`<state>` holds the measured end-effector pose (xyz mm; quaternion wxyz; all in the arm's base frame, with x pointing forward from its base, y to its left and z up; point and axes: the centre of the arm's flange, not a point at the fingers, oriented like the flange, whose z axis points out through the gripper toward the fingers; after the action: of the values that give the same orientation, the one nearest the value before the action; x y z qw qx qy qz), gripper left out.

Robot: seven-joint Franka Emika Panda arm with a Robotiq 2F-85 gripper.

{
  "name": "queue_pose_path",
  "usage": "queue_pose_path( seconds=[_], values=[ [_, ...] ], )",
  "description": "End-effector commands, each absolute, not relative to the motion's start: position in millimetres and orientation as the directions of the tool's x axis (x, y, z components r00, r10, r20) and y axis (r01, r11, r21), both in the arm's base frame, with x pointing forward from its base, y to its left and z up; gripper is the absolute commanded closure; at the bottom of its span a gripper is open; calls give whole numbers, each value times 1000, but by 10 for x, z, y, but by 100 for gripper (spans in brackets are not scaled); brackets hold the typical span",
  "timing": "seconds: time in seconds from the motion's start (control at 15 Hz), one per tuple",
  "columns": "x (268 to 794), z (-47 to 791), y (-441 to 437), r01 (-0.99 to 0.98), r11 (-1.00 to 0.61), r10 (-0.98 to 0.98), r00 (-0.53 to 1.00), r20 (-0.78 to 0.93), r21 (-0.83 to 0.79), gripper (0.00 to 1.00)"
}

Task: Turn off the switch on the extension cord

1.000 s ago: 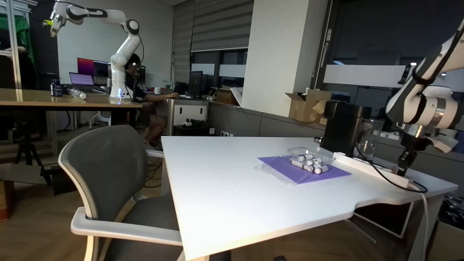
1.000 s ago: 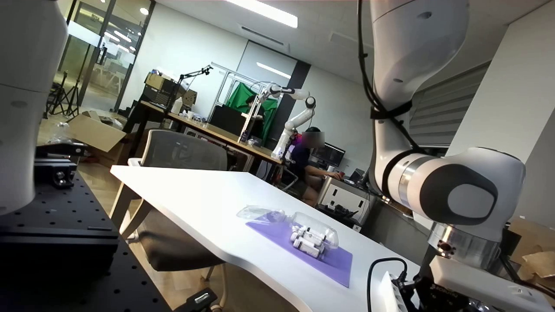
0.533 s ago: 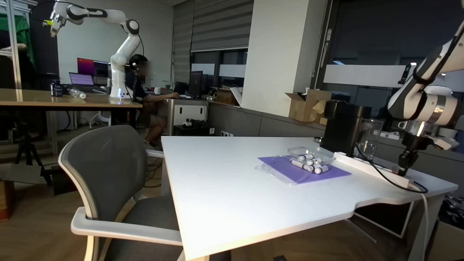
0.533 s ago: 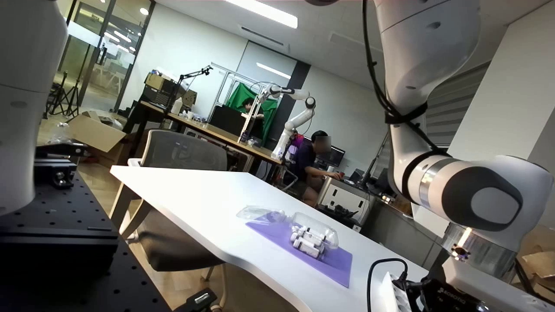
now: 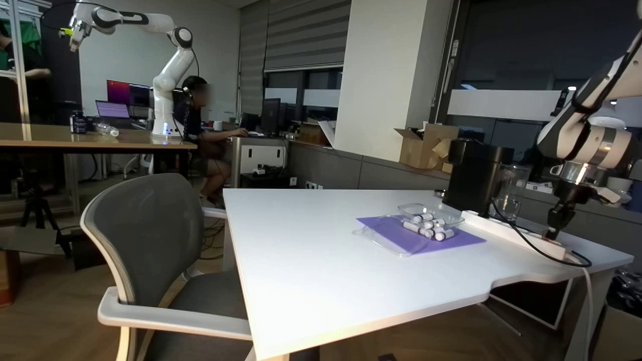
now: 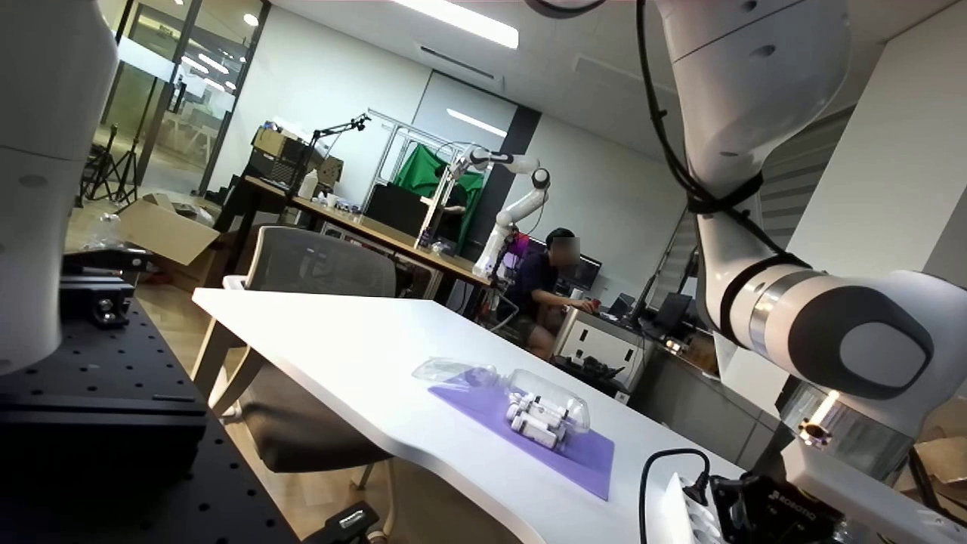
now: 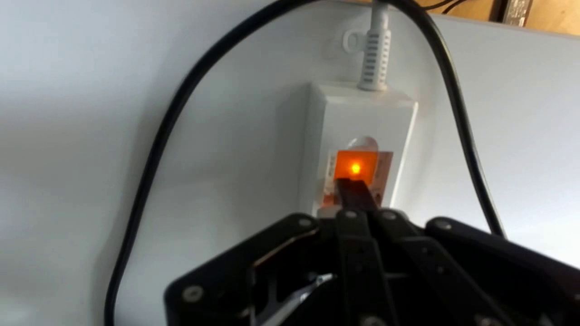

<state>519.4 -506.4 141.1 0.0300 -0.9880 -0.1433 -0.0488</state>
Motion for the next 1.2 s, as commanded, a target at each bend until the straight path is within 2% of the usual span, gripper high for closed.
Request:
queue_pose_path(
  seconds=[0.0, 0.27, 0.33, 0.53, 1.13],
  values=[
    [5158, 2128, -4799, 308, -951, 304, 946, 108, -13, 100],
    [5121, 2723, -4646, 323, -943, 327, 943, 61, 76, 100],
    [5115, 2814, -4627, 322, -943, 327, 944, 44, 86, 78],
    [5094, 2960, -4590, 334, -936, 337, 941, 7, 110, 61],
    [5066, 2976, -4515, 336, -933, 330, 942, -67, 131, 2]
  ],
)
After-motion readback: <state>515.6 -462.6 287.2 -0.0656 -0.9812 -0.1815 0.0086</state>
